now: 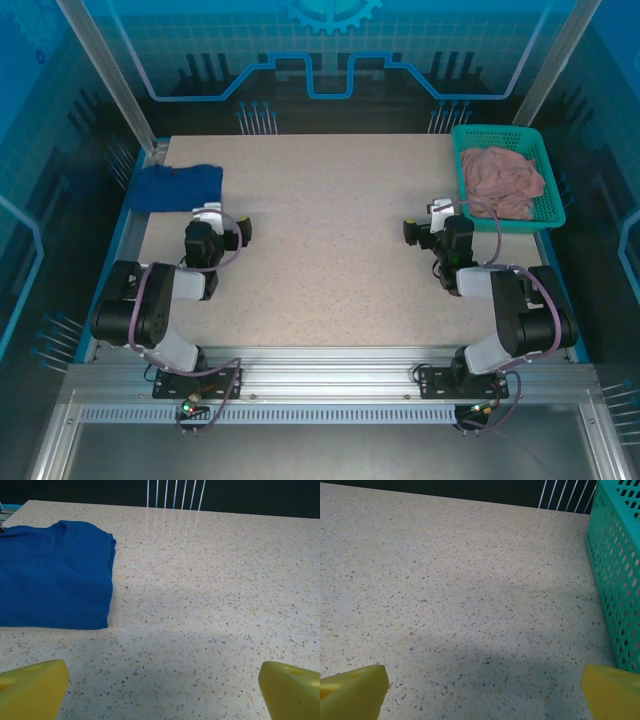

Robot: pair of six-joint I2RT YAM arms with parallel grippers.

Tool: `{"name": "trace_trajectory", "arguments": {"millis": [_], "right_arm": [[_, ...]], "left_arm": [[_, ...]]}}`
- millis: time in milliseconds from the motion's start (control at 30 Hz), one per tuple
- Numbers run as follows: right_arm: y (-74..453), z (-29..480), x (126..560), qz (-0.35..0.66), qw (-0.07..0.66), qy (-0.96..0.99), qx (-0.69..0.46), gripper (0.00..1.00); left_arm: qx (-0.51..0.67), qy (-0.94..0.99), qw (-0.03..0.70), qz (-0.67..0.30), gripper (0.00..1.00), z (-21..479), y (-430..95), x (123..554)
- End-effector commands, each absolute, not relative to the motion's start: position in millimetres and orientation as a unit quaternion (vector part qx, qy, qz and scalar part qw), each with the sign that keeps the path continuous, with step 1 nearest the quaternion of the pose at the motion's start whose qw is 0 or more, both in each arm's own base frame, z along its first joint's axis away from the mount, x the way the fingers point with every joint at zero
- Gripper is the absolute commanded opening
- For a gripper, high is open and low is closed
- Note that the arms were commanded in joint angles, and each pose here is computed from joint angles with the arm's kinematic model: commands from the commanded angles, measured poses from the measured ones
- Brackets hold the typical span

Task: Fold the inside-out t-shirt
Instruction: Pick up the T-shirt from the basket.

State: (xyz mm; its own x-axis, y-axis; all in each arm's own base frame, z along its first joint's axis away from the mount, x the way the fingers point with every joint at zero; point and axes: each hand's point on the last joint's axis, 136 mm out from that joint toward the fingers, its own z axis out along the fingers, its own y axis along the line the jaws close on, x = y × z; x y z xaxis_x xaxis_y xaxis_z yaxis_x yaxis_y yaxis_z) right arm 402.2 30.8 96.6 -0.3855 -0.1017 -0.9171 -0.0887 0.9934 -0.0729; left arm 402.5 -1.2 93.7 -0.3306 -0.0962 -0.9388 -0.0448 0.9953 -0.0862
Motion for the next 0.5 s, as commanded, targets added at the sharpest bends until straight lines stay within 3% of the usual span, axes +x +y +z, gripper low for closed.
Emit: {"name": "trace_trajectory", "arguments": {"millis": [0, 467], "right_arm": [[22.1, 97.4, 398.6, -0.013, 0.55, 0.834, -0.044, 1.0], [22.2, 97.4, 398.6, -0.013, 0.55, 0.834, -0.044, 1.0]], "left_arm": [[-0.038, 0.815, 0.577, -0.024, 0.99, 94.9, -0.5, 398.0], [-0.038, 0.815, 0.577, -0.026, 0.99, 94.9, -1.1, 398.4]]}}
